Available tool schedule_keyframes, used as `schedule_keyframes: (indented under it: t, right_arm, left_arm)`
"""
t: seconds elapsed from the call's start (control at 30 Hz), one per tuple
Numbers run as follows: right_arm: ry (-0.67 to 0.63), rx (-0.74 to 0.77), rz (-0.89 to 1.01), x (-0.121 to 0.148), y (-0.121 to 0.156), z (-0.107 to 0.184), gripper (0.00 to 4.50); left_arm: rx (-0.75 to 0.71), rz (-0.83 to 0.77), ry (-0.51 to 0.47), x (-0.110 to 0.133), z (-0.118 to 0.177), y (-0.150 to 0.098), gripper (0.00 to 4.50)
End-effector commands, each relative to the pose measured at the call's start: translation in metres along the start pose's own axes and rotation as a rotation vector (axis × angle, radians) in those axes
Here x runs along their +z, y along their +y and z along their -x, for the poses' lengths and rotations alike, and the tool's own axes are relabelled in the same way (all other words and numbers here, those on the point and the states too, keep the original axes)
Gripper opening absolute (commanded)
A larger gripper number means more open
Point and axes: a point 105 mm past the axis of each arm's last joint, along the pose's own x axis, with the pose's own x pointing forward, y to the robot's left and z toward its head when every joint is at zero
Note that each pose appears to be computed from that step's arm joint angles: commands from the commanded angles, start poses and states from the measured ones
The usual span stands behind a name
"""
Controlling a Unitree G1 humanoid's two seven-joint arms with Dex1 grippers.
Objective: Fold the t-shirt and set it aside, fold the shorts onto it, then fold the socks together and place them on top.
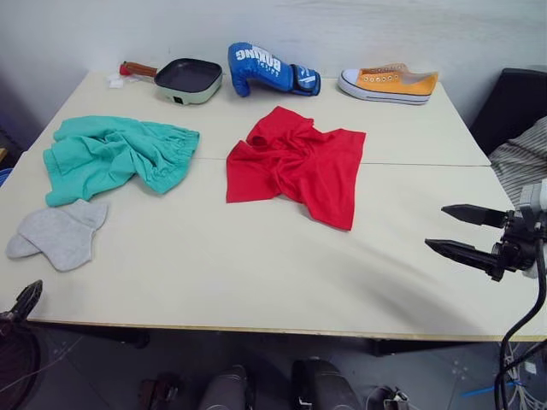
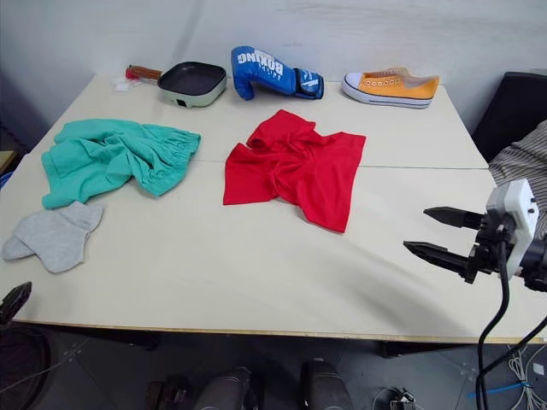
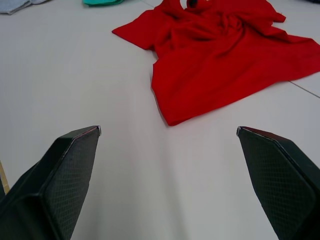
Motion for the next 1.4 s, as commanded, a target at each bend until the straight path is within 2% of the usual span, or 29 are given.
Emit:
schedule_keyframes:
  t: [0.03,0.2,0.53,0.63,0.77,0.9,1.07,1.13,1.23,1.4]
  right_arm:
    - [-0.015,-0.001,0.030,0.004,0.000,-0.002,4.46]
    - [-0.007,-0.007,0.039,0.002,0.001,-0.004,4.46]
    - [-0.002,-0.039,0.068,0.003,0.000,-0.003,4.46]
    - [0.003,-0.052,0.094,0.004,0.001,-0.004,4.46]
    - [0.006,-0.058,0.144,0.011,0.007,-0.009,4.46]
    - [0.017,-0.037,0.177,0.016,0.018,-0.021,4.46]
    - [0.060,0.004,0.242,0.013,0.033,-0.048,4.46]
    - [0.065,0.000,0.257,0.012,0.034,-0.059,4.46]
    - [0.086,-0.009,0.305,0.006,0.031,-0.086,4.46]
    - [0.125,-0.024,0.392,-0.004,0.025,-0.120,4.46]
  left_arm:
    - [0.001,-0.035,-0.047,0.011,-0.001,0.000,4.50]
    - [-0.025,-0.040,-0.046,0.010,-0.006,-0.011,4.50]
    - [-0.040,-0.044,-0.052,0.014,-0.014,-0.017,4.50]
    - [-0.104,-0.074,-0.052,0.019,-0.020,-0.031,4.50]
    - [-0.278,-0.161,-0.045,0.030,-0.034,-0.068,4.50]
    - [-0.560,-0.267,-0.036,0.048,-0.048,-0.123,4.50]
    - [-0.835,-0.440,-0.022,0.067,-0.077,-0.184,4.50]
    - [-0.885,-0.495,-0.028,0.074,-0.089,-0.200,4.50]
    - [-0.957,-0.609,-0.043,0.086,-0.124,-0.236,4.50]
    - [-0.961,-0.750,-0.050,0.091,-0.160,-0.267,4.50]
